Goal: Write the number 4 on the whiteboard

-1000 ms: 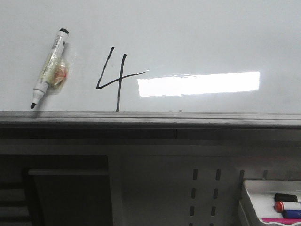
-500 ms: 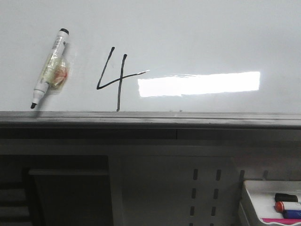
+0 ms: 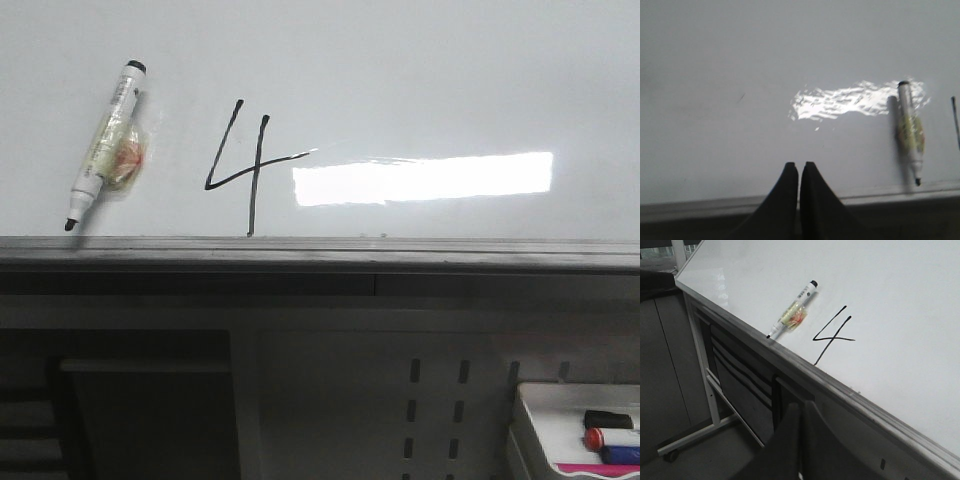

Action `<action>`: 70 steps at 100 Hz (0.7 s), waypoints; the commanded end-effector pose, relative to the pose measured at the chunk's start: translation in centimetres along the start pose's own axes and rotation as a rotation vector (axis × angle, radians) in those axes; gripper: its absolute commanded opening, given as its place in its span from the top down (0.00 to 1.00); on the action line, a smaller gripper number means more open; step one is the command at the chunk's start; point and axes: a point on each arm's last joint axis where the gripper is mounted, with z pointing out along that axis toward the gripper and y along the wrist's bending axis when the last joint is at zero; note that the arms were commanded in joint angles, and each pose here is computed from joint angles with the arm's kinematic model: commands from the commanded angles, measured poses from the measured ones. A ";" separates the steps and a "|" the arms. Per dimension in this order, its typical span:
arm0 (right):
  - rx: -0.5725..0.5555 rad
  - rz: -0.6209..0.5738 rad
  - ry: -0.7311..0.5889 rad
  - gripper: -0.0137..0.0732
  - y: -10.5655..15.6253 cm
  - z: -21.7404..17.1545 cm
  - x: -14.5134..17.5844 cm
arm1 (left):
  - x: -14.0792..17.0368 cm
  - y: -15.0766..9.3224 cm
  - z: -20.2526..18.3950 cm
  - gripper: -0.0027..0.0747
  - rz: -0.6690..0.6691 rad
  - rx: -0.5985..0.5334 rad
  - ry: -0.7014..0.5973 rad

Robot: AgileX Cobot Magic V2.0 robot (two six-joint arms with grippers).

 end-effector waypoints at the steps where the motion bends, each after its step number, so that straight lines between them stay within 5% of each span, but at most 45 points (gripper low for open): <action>1: 0.018 -0.014 -0.086 0.92 -0.2 0.0 -1.4 | 0.2 0.2 -0.1 0.99 0.002 -0.034 -0.066; 24: 0.018 -0.014 -0.086 0.92 -0.2 0.0 -1.4 | 4.2 0.0 0.1 0.99 -0.031 -0.032 0.195; 70: 0.018 -0.014 -0.086 0.92 -0.2 0.0 -1.4 | 4.2 0.1 0.1 0.99 -0.015 -0.037 0.193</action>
